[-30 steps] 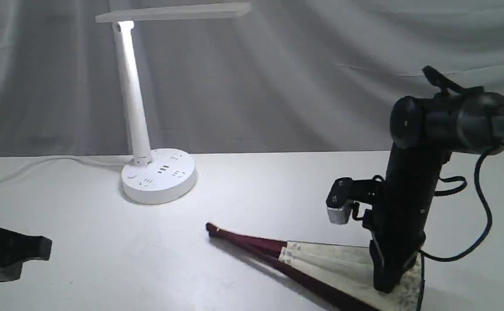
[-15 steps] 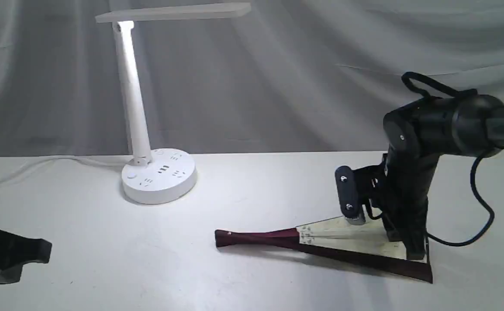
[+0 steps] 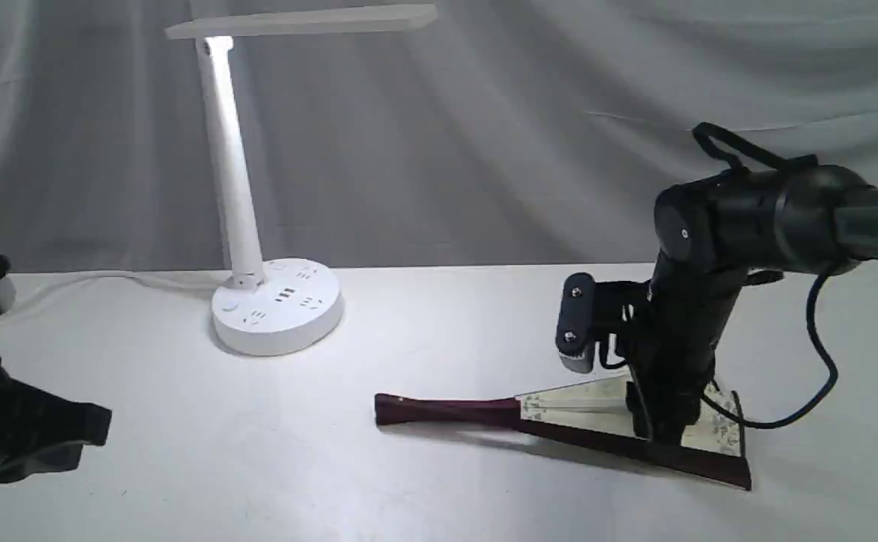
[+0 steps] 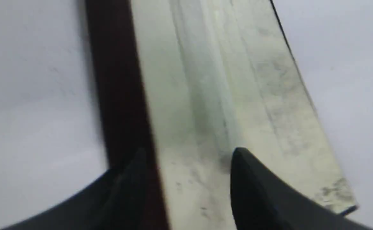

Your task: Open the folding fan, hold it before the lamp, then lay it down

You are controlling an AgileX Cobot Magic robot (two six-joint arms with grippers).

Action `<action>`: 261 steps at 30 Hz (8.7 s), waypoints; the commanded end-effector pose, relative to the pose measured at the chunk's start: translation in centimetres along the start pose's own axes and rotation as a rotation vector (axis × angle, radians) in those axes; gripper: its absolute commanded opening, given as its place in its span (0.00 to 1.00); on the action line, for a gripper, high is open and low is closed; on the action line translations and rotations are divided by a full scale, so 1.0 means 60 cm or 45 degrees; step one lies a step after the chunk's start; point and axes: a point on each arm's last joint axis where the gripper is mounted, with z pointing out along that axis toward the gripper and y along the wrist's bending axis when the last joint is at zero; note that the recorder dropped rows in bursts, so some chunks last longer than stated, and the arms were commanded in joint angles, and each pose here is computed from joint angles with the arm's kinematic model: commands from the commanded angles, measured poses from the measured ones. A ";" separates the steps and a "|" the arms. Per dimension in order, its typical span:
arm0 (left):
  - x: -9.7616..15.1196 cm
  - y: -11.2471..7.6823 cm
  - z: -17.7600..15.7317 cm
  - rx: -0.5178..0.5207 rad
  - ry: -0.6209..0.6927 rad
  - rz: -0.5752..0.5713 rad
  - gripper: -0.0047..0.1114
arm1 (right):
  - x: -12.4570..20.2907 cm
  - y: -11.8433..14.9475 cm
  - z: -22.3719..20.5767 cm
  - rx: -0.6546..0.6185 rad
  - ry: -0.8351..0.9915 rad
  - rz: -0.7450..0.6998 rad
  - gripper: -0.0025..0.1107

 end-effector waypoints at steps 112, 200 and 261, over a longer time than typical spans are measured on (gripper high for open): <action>-0.088 -0.290 0.361 0.616 0.429 -0.089 0.04 | 0.040 -0.074 0.062 0.134 -0.571 1.743 0.02; -0.057 -0.047 0.092 0.034 0.516 0.111 0.04 | 0.047 0.106 0.035 -0.772 -0.772 2.407 0.41; -0.057 -0.048 0.092 0.037 0.515 0.102 0.04 | 0.019 0.102 0.079 -0.576 -0.722 2.374 0.48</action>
